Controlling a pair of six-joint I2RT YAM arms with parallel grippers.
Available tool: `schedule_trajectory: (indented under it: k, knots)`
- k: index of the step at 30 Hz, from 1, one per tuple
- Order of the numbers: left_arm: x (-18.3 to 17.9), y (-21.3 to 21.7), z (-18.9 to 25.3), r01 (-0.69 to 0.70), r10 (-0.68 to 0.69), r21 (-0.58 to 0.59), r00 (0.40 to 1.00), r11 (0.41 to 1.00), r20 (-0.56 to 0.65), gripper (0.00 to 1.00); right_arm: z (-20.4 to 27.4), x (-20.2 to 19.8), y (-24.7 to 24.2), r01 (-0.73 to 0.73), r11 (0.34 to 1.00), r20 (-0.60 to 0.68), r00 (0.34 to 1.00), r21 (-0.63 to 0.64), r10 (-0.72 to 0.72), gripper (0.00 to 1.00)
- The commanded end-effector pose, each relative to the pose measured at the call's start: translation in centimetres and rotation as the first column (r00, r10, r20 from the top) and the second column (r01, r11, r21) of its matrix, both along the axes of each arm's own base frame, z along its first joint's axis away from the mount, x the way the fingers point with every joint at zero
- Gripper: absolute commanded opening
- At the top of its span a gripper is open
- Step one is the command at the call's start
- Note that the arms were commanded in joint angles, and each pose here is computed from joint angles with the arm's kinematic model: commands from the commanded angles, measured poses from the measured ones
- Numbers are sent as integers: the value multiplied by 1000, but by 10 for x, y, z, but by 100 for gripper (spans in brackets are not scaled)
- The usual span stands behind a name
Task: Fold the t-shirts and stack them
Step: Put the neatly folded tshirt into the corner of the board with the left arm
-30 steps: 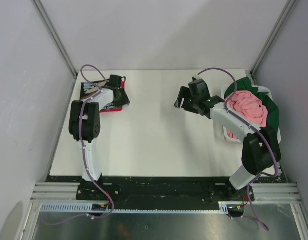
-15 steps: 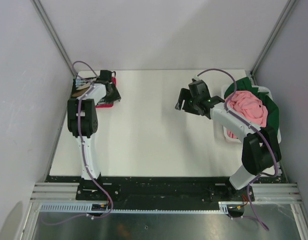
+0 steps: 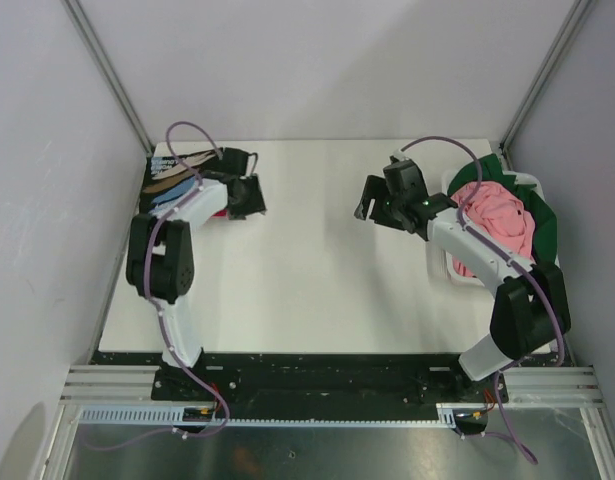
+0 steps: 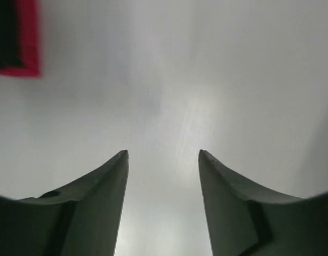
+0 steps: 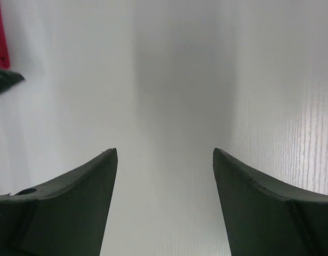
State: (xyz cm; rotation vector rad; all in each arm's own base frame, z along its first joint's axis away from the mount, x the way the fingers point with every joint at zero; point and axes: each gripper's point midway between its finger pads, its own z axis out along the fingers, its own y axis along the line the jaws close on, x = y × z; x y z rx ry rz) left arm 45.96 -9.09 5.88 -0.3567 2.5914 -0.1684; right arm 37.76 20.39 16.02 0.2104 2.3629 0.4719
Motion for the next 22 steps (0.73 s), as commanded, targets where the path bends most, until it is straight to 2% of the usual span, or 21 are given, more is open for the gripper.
schedule_trajectory:
  k: [1, 5, 7, 10, 14, 18, 22]
  knots:
    - [-39, -70, 69, 191, -183, -39, 971, 981, 154, 65, 30, -4, -8, 18, 1000, 64, 998, 25, -20, 77]
    - [-83, -119, 100, 339, -316, -63, 920, 939, 234, 91, 38, -12, -8, 12, 999, 67, 998, 47, -15, 79]
    - [-102, -135, 113, 404, -375, -63, 889, 913, 265, 97, 43, -18, -11, 15, 999, 74, 997, 50, -19, 80]
    - [-122, -142, 127, 466, -430, -54, 850, 883, 304, 99, 49, -25, -18, 30, 998, 95, 995, 48, -34, 83]
    - [-133, -131, 147, 476, -441, -10, 822, 879, 362, 99, 59, -31, -29, 56, 998, 124, 990, 35, -60, 87]
    - [-133, -115, 154, 448, -433, 57, 814, 892, 387, 99, 62, -36, -37, 85, 996, 141, 986, 33, -89, 89]
    - [-135, -114, 152, 443, -427, 53, 817, 895, 387, 100, 64, -39, -39, 101, 994, 149, 983, 48, -107, 90]
